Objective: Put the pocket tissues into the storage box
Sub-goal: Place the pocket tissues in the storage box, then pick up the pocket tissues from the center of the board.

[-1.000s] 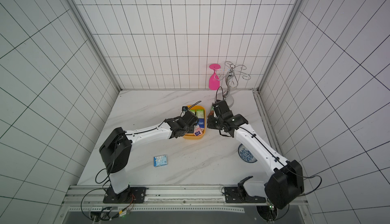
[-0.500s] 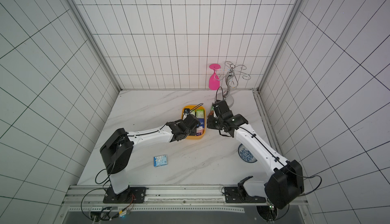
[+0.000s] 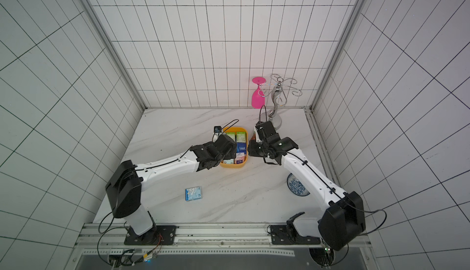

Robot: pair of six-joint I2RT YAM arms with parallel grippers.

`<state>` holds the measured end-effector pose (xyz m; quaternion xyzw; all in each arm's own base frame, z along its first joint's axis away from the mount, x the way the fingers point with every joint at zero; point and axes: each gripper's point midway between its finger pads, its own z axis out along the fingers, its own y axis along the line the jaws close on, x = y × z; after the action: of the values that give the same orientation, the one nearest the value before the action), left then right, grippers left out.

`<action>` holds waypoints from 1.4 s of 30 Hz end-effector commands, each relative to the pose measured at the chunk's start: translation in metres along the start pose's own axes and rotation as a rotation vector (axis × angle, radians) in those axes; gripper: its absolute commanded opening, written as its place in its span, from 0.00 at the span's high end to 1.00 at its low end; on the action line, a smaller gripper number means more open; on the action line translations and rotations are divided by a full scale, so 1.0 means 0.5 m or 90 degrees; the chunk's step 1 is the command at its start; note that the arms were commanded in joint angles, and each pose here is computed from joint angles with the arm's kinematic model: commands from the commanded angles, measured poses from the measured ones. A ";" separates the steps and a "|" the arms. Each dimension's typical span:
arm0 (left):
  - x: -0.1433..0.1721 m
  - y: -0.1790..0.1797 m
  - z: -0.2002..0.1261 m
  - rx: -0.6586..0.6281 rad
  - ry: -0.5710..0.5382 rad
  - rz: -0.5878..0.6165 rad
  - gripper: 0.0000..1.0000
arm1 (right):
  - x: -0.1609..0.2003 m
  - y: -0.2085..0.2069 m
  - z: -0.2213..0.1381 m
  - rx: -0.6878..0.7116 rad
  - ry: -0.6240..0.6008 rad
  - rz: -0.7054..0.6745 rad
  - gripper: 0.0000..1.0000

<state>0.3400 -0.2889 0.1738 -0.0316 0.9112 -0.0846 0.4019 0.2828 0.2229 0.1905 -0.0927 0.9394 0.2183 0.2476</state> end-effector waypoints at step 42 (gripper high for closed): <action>0.216 0.364 -0.177 -0.119 0.392 -0.651 0.03 | 0.067 0.194 0.179 -0.107 0.126 -0.117 0.69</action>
<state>0.2162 -0.1096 0.1194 -0.4550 0.8697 -0.1850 0.0479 0.2671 0.3412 0.0948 -0.2103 0.9399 0.2349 0.1311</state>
